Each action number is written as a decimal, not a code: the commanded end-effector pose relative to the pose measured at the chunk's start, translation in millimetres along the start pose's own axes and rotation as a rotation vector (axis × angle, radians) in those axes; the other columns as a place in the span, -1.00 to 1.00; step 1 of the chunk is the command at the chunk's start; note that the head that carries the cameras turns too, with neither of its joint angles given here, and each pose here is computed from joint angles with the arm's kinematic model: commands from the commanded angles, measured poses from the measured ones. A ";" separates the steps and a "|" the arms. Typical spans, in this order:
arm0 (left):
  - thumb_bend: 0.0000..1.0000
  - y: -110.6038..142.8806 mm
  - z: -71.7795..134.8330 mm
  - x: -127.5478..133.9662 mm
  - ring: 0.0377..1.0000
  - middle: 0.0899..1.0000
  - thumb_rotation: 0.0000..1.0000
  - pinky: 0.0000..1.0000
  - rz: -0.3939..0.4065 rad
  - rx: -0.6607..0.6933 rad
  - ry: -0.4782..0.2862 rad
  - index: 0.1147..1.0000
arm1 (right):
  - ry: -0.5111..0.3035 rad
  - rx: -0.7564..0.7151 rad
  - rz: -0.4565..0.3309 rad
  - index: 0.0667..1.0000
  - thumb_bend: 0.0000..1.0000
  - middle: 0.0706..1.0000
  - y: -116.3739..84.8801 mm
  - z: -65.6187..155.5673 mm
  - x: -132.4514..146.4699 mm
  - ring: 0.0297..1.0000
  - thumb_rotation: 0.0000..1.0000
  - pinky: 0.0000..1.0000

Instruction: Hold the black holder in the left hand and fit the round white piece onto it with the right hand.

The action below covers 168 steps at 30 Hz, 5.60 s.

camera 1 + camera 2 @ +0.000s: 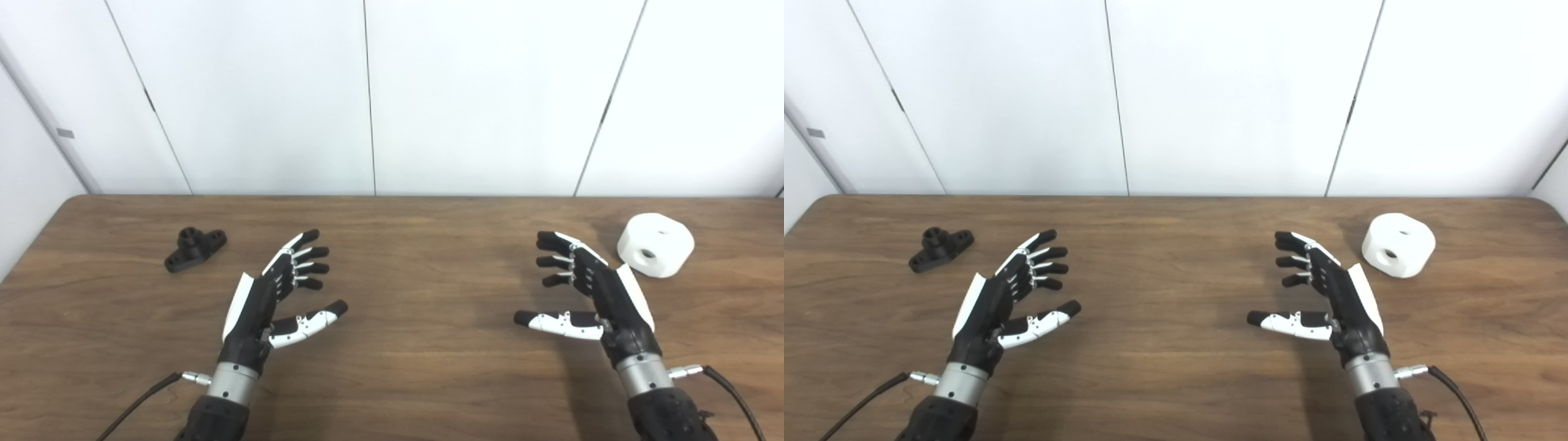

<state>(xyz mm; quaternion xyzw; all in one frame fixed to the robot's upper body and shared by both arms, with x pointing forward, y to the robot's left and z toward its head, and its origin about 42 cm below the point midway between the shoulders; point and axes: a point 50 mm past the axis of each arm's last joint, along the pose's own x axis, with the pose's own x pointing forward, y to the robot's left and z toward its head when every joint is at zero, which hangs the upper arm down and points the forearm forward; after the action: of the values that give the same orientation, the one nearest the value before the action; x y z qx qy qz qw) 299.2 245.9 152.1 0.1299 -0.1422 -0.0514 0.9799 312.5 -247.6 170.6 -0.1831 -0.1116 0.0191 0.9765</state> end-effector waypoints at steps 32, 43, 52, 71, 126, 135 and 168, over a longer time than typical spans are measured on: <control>0.32 -32.6 6.9 17.1 0.47 0.55 -0.89 0.21 0.034 0.063 -0.080 0.50 | -0.052 -0.037 0.004 0.57 0.43 0.60 -20.9 20.1 1.3 0.44 -1.00 0.16; 0.54 9.0 23.0 25.8 0.48 0.53 -0.63 0.17 0.011 0.222 -0.102 0.46 | -0.048 -0.033 0.006 0.57 0.44 0.59 -22.6 15.1 5.7 0.45 -1.00 0.14; 0.39 66.2 59.5 38.0 0.39 0.52 -0.85 0.10 -0.030 0.380 -0.100 0.49 | -0.040 -0.012 0.023 0.56 0.43 0.58 -20.7 14.1 7.5 0.45 -1.00 0.13; 0.44 162.0 113.4 57.0 0.55 0.60 -0.95 0.29 0.179 0.774 -0.056 0.54 | -0.038 -0.007 0.024 0.58 0.40 0.60 -19.6 14.0 7.8 0.44 -1.00 0.15; 1.00 202.3 18.2 78.3 1.00 1.00 0.00 0.95 0.176 1.157 0.567 0.72 | -0.030 -0.051 0.023 0.56 0.42 0.59 -30.2 26.0 -4.3 0.39 -1.00 0.13; 1.00 191.3 2.6 82.3 1.00 1.00 -0.02 0.94 0.175 1.082 0.569 0.71 | -0.028 -0.050 0.025 0.54 0.41 0.57 -29.6 28.1 -6.4 0.39 -1.00 0.13; 0.75 183.6 -34.4 86.5 1.00 0.99 -0.34 0.85 0.272 1.015 0.481 0.53 | -0.005 -0.044 0.033 0.59 0.36 0.63 -24.9 42.3 -14.9 0.45 -1.00 0.22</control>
<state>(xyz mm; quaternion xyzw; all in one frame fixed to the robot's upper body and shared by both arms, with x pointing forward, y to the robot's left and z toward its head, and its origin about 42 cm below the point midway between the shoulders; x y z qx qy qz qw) 391.9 416.0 168.5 0.5658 0.0958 0.1571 0.8038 288.6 -259.0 198.2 -0.2017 -0.0779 0.0323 0.9758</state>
